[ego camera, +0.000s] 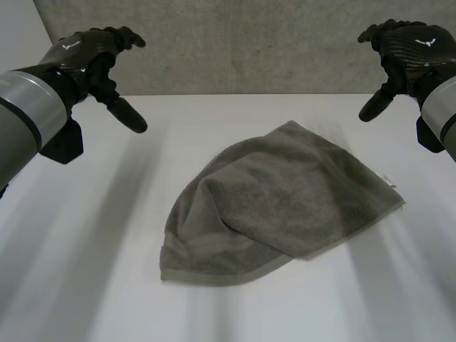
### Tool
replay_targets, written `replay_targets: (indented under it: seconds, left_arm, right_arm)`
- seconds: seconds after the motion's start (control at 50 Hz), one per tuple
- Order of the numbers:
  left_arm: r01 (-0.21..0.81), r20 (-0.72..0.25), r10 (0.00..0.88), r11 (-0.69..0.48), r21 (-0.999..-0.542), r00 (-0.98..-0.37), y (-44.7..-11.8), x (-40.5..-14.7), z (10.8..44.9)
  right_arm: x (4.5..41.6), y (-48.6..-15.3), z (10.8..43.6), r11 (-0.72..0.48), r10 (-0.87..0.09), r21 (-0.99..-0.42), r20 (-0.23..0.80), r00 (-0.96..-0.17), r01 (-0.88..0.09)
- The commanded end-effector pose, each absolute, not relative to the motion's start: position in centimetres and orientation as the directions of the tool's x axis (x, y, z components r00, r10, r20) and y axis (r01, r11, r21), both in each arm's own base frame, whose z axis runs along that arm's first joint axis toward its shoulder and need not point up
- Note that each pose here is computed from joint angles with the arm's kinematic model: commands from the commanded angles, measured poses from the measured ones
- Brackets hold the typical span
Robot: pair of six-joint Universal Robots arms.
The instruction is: Fold the towel.
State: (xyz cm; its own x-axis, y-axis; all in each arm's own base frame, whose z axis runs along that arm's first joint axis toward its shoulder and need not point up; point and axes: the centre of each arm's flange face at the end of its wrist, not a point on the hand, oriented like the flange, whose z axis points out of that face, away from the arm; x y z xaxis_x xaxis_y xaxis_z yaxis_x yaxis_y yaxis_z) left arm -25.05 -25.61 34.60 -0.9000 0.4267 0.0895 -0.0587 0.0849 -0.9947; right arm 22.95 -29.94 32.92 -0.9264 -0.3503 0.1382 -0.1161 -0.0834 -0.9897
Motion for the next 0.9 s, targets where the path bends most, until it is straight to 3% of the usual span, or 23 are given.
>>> replay_targets:
  seconds: [0.02,0.04,0.1,0.14,0.16,0.18,0.3,0.46,0.58,0.8,0.9]
  left_arm:
    - [0.041,0.041,0.529,0.141,-0.989,-0.848,-20.2,-26.4,32.6]
    - [0.094,0.008,0.546,0.158,-0.983,-0.838,-19.1,-26.3,31.0]
    - [0.130,-0.021,0.557,0.158,-0.979,-0.831,-18.6,-26.2,29.8]
    - [0.210,-0.077,0.603,0.153,-0.966,-0.794,-17.1,-26.7,26.5]
    - [0.210,-0.077,0.603,0.153,-0.966,-0.794,-17.1,-26.7,26.5]
    - [0.232,-0.098,0.620,0.140,-0.963,-0.779,-16.5,-26.9,25.3]
    - [0.315,-0.154,0.671,0.126,-0.941,-0.726,-15.5,-28.2,20.8]
    - [0.404,-0.178,0.697,0.173,-0.898,-0.694,-15.6,-28.6,17.2]
    - [0.418,-0.174,0.702,0.191,-0.888,-0.690,-16.0,-28.9,15.7]
    - [0.368,-0.201,0.671,0.114,-0.923,-0.713,-18.3,-30.5,13.4]
    - [0.411,-0.262,0.675,0.067,-0.909,-0.690,-19.1,-31.0,12.6]
  right_arm:
    - [22.2,-30.0,31.5,-0.072,-0.418,-0.957,0.284,-0.863,-0.280]
    - [21.4,-30.2,30.7,-0.051,-0.436,-0.943,0.317,-0.842,-0.329]
    - [20.9,-30.1,28.8,-0.021,-0.501,-0.917,0.355,-0.789,-0.399]
    - [20.8,-30.1,27.5,-0.003,-0.534,-0.907,0.358,-0.766,-0.422]
    - [20.8,-30.1,27.5,-0.003,-0.534,-0.907,0.358,-0.766,-0.422]
    - [20.7,-30.0,25.6,0.034,-0.566,-0.895,0.349,-0.746,-0.444]
    - [19.1,-30.4,21.7,0.109,-0.560,-0.885,0.321,-0.764,-0.452]
    - [18.7,-29.7,18.6,0.105,-0.549,-0.886,0.327,-0.769,-0.451]
    - [18.3,-30.2,17.0,0.114,-0.547,-0.884,0.325,-0.772,-0.453]
    - [18.5,-30.1,15.4,0.159,-0.559,-0.873,0.305,-0.771,-0.461]
    - [18.5,-30.0,15.4,0.160,-0.560,-0.872,0.306,-0.770,-0.463]
